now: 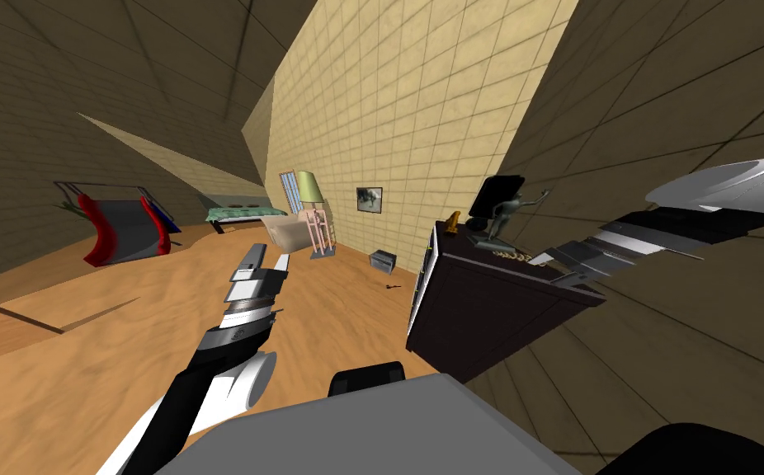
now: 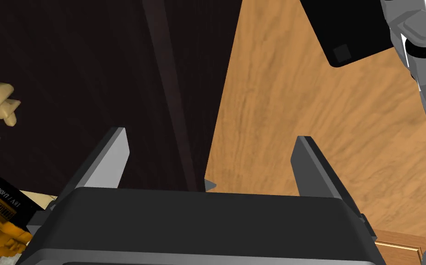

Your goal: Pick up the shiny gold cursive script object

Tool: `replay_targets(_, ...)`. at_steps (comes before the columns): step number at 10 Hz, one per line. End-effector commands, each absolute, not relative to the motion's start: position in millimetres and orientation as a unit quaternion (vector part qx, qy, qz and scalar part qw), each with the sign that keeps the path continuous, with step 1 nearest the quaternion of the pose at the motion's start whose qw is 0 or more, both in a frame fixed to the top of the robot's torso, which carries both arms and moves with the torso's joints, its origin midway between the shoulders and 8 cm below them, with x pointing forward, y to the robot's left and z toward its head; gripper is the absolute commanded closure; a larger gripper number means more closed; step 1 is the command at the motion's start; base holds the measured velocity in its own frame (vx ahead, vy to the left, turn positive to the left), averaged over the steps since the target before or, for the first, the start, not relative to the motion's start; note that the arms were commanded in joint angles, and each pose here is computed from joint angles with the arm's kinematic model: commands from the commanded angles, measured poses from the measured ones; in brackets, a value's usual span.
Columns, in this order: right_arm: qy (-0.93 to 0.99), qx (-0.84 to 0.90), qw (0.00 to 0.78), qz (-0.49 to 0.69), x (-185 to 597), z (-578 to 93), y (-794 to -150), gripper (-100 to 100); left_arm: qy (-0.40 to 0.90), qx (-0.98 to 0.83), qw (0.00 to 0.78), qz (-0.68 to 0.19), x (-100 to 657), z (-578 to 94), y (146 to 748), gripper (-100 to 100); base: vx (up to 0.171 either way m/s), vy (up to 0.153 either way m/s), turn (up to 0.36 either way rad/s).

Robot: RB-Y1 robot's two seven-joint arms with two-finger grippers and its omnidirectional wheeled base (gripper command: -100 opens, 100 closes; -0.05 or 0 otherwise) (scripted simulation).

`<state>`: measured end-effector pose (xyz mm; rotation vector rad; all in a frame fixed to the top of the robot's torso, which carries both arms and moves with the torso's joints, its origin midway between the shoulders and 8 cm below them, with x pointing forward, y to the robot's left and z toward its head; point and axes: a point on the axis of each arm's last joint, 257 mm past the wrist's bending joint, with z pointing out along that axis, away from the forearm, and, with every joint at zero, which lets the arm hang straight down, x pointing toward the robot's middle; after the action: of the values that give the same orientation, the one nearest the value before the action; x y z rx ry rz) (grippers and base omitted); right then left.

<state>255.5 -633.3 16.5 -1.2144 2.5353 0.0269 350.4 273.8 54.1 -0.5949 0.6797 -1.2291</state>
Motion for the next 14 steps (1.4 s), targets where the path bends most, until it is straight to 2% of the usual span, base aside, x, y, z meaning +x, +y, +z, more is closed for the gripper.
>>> replay_targets(1,0.891,-0.427,0.156,0.001,252,24,-636,-100,0.308,-0.269,0.723,-0.557,350,54,274,0,0.079,-0.158,0.092)
replay_targets(3,0.893,-0.428,0.140,-0.009,246,35,-641,-100,0.308,-0.269,0.723,-0.557,350,54,274,0,0.121,-0.151,0.115)
replay_targets(5,0.896,-0.426,0.125,-0.013,238,42,-645,-100,0.308,-0.270,0.723,-0.557,350,54,274,0,0.041,-0.059,0.046)
replay_targets(9,0.907,-0.412,0.090,0.012,208,37,-647,-100,0.308,-0.269,0.723,-0.557,350,54,274,0,0.108,-0.175,0.106)
replay_targets(11,0.906,-0.414,0.092,0.010,210,39,-646,-100,0.308,-0.270,0.723,-0.557,350,54,274,0,0.047,-0.078,0.026)
replay_targets(12,0.906,-0.413,0.091,0.011,210,38,-646,0,0.308,-0.270,0.723,-0.557,350,54,274,0,0.006,-0.010,0.002)
replay_targets(13,0.901,-0.424,0.092,0.011,206,32,-650,-100,0.308,-0.270,0.723,-0.557,350,54,274,0,0.082,0.024,-0.169)
replay_targets(14,0.899,-0.428,0.092,0.011,205,30,-651,-100,0.308,-0.270,0.723,-0.557,350,54,274,0,0.107,0.050,-0.164)
